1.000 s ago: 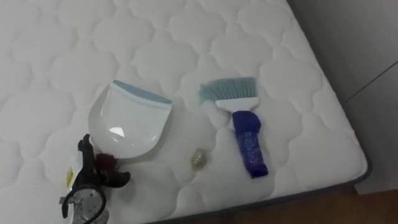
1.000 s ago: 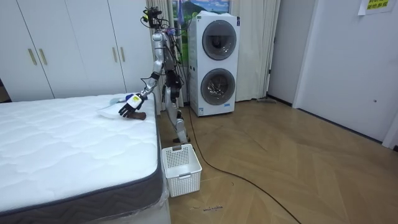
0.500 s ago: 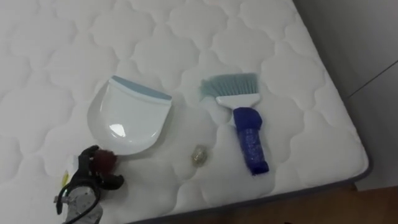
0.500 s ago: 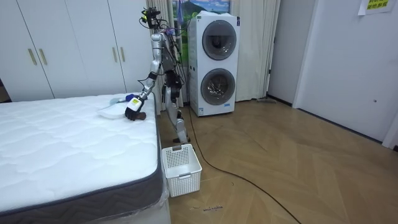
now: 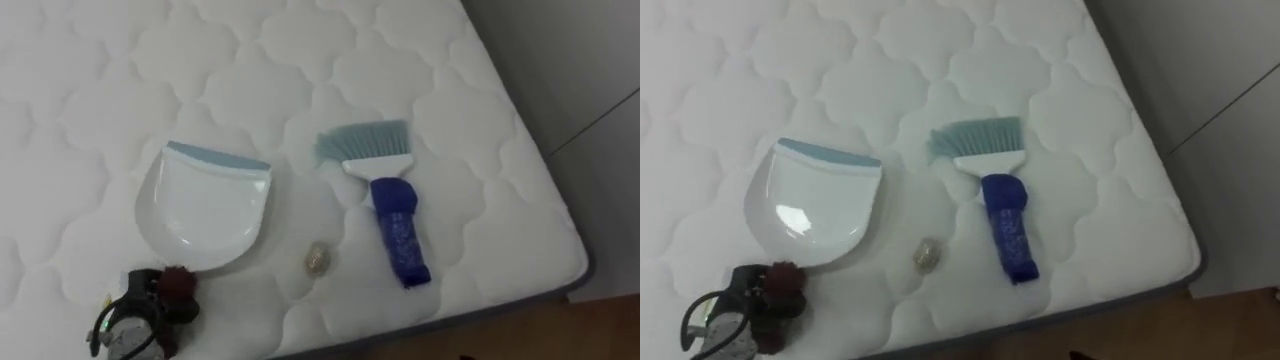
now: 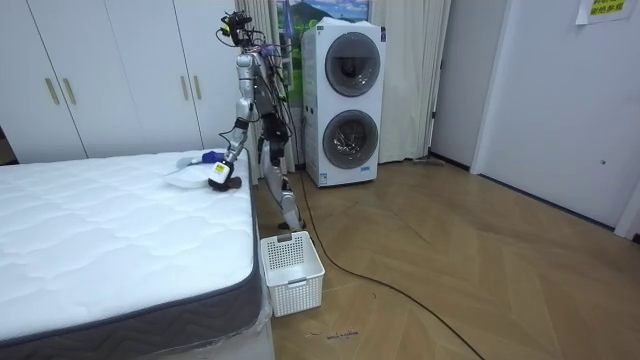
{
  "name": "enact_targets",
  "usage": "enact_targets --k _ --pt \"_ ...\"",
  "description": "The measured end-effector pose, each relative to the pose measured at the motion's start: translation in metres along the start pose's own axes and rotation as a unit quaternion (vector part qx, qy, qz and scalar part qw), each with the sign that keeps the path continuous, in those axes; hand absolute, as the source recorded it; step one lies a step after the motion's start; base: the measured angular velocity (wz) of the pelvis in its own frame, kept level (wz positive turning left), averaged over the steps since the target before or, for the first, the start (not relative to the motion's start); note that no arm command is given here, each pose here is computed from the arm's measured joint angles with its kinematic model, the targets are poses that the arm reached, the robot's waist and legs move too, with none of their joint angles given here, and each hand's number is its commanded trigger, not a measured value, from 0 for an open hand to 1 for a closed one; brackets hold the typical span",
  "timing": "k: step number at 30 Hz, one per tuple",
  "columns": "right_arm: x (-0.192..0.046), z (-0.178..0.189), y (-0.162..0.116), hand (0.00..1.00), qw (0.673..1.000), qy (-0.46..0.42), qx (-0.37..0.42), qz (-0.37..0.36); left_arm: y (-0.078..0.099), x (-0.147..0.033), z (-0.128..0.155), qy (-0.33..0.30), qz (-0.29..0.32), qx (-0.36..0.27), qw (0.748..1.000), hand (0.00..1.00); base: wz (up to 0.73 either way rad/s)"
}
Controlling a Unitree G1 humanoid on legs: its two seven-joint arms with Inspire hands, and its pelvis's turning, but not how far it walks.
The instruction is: Clean bed
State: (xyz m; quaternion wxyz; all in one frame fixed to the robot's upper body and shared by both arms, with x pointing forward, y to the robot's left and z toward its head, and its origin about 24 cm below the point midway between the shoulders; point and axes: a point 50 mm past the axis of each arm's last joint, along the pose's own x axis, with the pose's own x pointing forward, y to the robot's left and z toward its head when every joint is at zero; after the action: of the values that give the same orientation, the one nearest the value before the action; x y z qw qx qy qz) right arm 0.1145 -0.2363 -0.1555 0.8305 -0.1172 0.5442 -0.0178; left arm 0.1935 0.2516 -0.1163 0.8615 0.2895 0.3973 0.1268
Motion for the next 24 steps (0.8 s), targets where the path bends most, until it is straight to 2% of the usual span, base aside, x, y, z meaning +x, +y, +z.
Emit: enact_targets --k 2,5,8,13,20,24 --pt "0.002 0.015 0.004 0.0 1.0 -0.02 -0.017 0.0 0.015 0.003 -0.007 0.015 0.016 0.001 1.0 1.0 -0.35" --pt "0.001 0.001 -0.003 0.0 1.0 0.01 -0.025 -0.015 0.005 0.001 -0.008 0.023 -0.008 0.009 1.0 1.0 0.37" --pt "0.001 0.001 0.0 0.0 1.0 0.011 -0.021 -0.007 0.007 0.005 0.006 0.0 -0.003 0.013 1.0 1.0 0.23" --pt "0.001 0.004 0.001 0.0 1.0 0.006 -0.019 -0.006 0.004 0.005 0.01 -0.004 -0.007 0.025 1.0 1.0 0.0" --pt "0.001 0.001 -0.005 0.0 0.998 0.01 0.057 -0.019 -0.004 0.001 0.004 -0.014 -0.025 0.096 0.995 1.0 -0.02" --pt "0.001 0.006 -0.011 0.0 0.992 0.0 0.123 -0.033 0.003 0.003 0.005 -0.03 -0.017 0.135 0.99 1.0 0.04"
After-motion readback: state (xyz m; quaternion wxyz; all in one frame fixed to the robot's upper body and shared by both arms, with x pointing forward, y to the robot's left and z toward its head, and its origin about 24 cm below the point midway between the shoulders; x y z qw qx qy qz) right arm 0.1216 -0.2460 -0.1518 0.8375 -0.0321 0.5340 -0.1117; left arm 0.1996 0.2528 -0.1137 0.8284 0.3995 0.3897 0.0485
